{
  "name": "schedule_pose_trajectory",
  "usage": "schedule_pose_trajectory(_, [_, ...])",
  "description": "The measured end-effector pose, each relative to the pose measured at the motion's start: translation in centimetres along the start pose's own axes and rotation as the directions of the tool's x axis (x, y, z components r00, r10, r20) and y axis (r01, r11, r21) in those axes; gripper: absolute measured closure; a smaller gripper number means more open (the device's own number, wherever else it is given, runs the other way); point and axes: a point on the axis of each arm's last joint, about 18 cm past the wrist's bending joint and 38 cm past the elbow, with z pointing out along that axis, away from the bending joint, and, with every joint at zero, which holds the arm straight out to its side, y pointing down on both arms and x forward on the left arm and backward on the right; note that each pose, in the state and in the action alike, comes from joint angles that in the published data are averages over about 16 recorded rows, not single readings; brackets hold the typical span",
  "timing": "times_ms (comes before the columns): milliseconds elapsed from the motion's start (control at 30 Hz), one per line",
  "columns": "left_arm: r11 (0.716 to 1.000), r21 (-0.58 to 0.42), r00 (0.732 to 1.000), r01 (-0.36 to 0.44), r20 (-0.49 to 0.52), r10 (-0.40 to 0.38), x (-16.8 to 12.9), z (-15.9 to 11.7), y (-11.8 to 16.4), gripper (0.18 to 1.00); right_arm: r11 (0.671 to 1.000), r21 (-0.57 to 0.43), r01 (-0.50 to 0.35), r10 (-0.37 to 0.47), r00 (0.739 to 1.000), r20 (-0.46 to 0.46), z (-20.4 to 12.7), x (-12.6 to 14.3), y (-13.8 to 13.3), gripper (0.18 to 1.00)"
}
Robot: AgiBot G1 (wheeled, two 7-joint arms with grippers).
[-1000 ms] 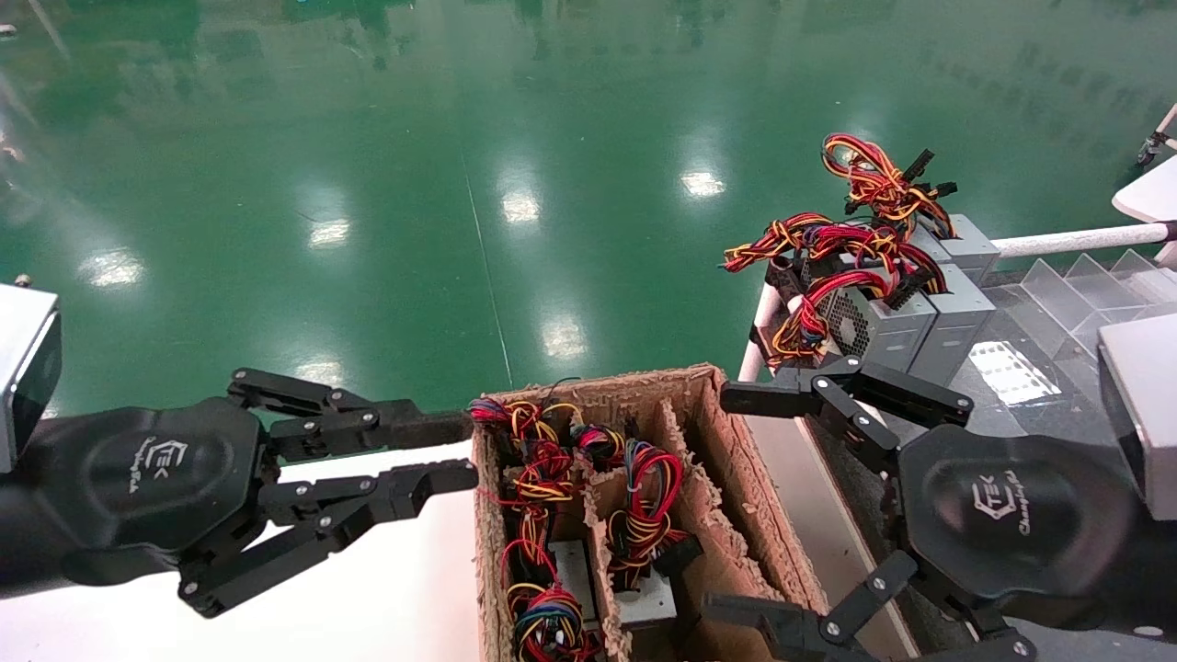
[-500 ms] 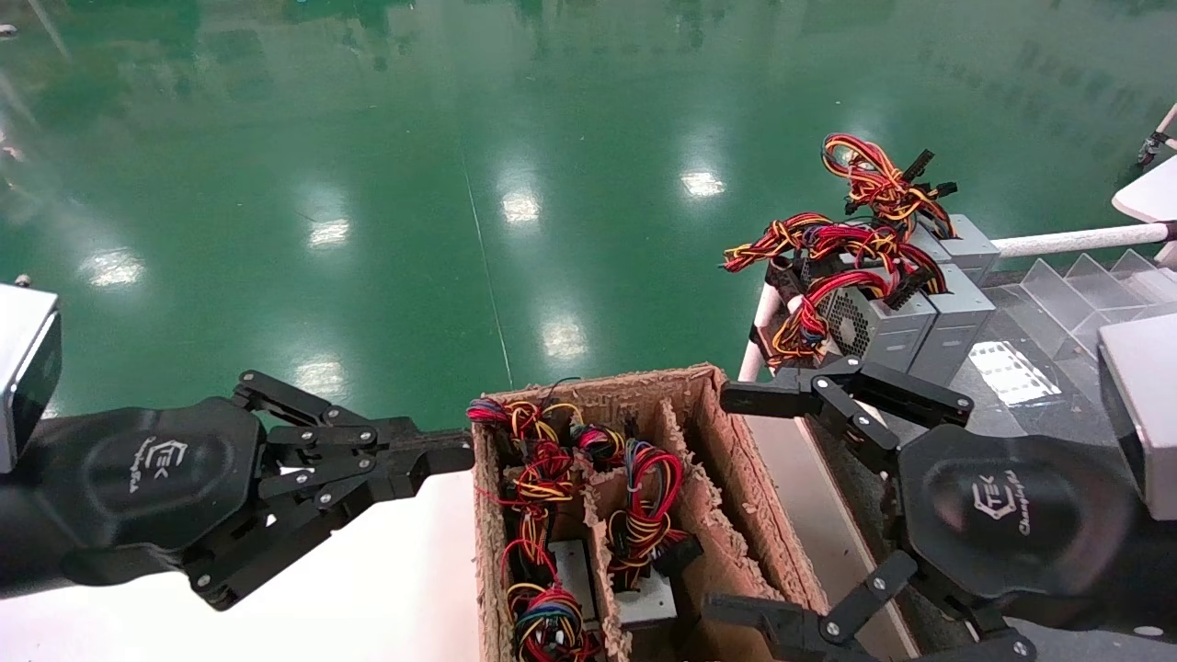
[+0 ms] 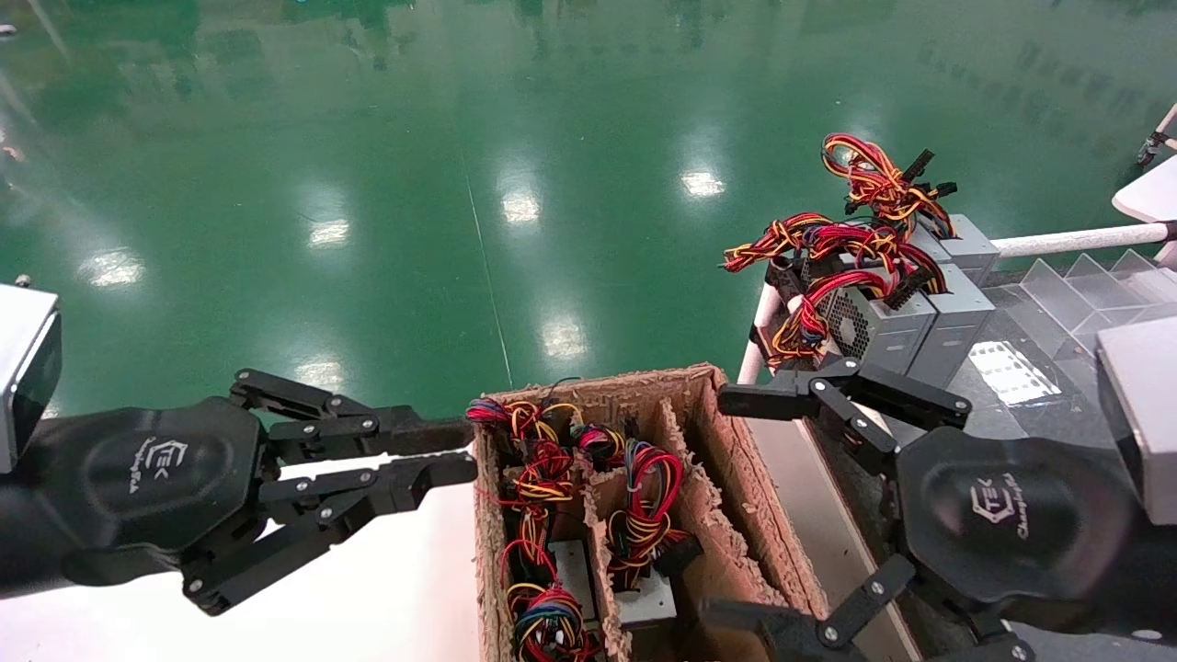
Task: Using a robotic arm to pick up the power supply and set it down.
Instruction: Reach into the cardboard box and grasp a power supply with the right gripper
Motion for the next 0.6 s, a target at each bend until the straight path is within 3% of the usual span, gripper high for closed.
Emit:
schedule_pose_trajectory(300, [1.000, 0.000, 1.000, 0.000, 0.000, 0.000, 0.0, 0.0, 0.0, 0.827, 0.991, -0.133, -0.023, 0.017, 0.999, -0.048, 1.9, 1.8, 2.4, 0.178])
schedule_pose_trajectory(600, [1.000, 0.000, 1.000, 0.000, 0.000, 0.000, 0.0, 0.0, 0.0, 0.629, 0.946, -0.322, -0.040, 0.002, 0.993, -0.120, 6.0, 4.9, 6.8, 0.179])
